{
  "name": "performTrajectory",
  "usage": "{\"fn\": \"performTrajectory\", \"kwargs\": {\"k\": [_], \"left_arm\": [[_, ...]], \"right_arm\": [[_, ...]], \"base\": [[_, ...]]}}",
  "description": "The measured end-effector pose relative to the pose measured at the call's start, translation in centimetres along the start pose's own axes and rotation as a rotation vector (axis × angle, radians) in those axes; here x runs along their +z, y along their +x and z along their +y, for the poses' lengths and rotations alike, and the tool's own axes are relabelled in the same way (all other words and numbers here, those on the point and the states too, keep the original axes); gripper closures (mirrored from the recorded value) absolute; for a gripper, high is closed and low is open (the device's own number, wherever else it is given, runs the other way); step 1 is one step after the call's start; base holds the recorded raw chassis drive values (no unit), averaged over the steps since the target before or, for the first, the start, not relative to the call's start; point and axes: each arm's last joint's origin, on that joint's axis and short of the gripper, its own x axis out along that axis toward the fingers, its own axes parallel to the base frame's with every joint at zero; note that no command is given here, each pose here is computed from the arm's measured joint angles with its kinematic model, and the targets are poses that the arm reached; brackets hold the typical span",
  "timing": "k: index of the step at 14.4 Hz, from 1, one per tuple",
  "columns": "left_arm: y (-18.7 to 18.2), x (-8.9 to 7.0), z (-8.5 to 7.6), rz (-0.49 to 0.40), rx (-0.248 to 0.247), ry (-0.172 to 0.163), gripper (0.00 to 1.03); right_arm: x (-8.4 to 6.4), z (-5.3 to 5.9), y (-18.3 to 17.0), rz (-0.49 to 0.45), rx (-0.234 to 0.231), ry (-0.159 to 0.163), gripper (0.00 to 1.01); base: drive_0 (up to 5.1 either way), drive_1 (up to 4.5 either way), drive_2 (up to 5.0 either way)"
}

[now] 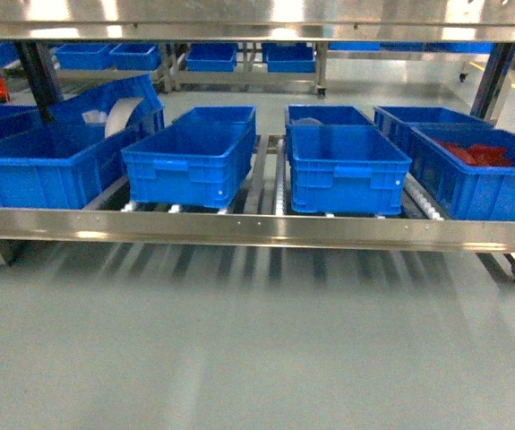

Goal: Sort blue parts and orange caps into right shelf containers

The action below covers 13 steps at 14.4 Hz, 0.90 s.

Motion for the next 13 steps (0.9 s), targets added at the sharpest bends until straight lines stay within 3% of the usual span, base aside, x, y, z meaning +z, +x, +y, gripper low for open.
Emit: {"fn": "performTrajectory", "kwargs": {"k": [13], "left_arm": [[0.0, -0.01, 0.0, 0.0, 0.0, 0.0, 0.58]], "right_arm": [[0.0, 0.0, 0.0, 0.0, 0.0, 0.0, 0.6]], "base": [[0.0, 0.0, 0.0]]}}
